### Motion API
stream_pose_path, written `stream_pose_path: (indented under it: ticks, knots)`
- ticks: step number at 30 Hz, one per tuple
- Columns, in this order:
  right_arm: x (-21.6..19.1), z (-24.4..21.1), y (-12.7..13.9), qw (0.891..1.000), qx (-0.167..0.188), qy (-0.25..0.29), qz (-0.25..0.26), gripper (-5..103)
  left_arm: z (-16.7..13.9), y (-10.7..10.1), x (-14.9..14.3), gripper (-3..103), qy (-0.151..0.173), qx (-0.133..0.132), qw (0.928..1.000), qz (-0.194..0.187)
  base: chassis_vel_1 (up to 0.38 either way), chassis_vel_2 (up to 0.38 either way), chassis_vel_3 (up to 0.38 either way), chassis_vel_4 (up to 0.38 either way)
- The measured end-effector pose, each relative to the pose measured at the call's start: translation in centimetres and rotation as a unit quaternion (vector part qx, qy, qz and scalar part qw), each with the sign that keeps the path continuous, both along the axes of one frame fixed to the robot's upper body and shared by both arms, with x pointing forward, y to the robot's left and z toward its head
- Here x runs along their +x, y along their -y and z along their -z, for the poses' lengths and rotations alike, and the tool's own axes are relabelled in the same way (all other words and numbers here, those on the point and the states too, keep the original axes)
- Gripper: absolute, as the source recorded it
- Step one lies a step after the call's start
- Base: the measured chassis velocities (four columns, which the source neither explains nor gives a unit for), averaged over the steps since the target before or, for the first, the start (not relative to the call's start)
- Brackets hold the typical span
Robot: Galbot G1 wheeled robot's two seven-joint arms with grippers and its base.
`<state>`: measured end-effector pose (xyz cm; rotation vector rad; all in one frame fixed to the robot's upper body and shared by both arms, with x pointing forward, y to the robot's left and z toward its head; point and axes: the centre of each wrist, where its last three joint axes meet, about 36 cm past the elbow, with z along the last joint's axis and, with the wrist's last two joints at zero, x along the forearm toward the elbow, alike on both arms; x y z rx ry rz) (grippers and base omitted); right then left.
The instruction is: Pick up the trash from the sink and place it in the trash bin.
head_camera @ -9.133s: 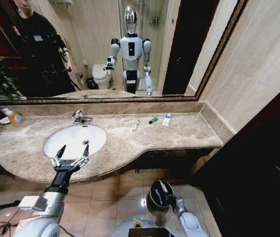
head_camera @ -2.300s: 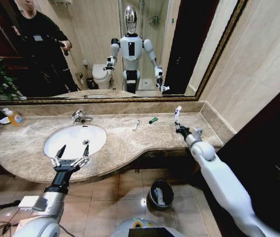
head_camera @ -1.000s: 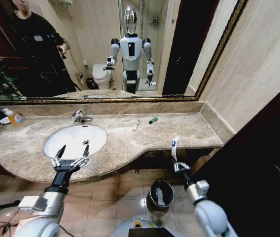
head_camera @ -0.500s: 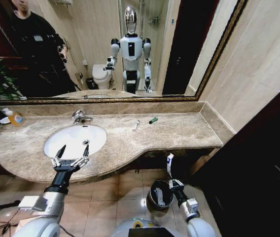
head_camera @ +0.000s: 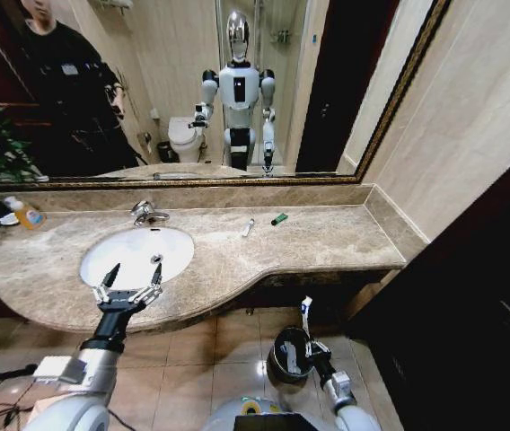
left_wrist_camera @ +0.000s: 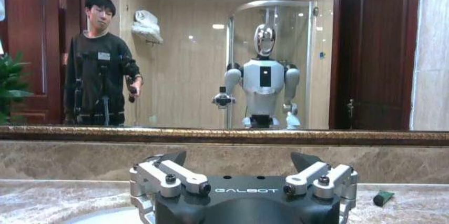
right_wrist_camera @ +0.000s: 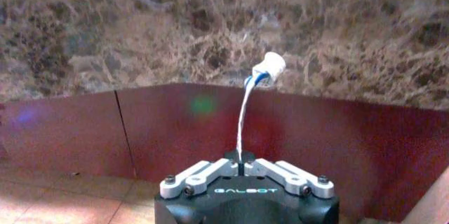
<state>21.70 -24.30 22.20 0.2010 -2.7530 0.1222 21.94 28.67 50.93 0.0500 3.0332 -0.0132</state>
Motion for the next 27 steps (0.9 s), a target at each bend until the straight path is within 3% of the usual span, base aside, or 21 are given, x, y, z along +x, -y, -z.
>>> stream_pose_path:
  ticks: [27]
  knots:
    - [1.9,9.6,-0.4,0.997,-0.019,-0.069,0.006,0,0.0,0.0,0.0,100,0.0,0.0,1.0,0.0,0.0,0.0,0.0,0.0]
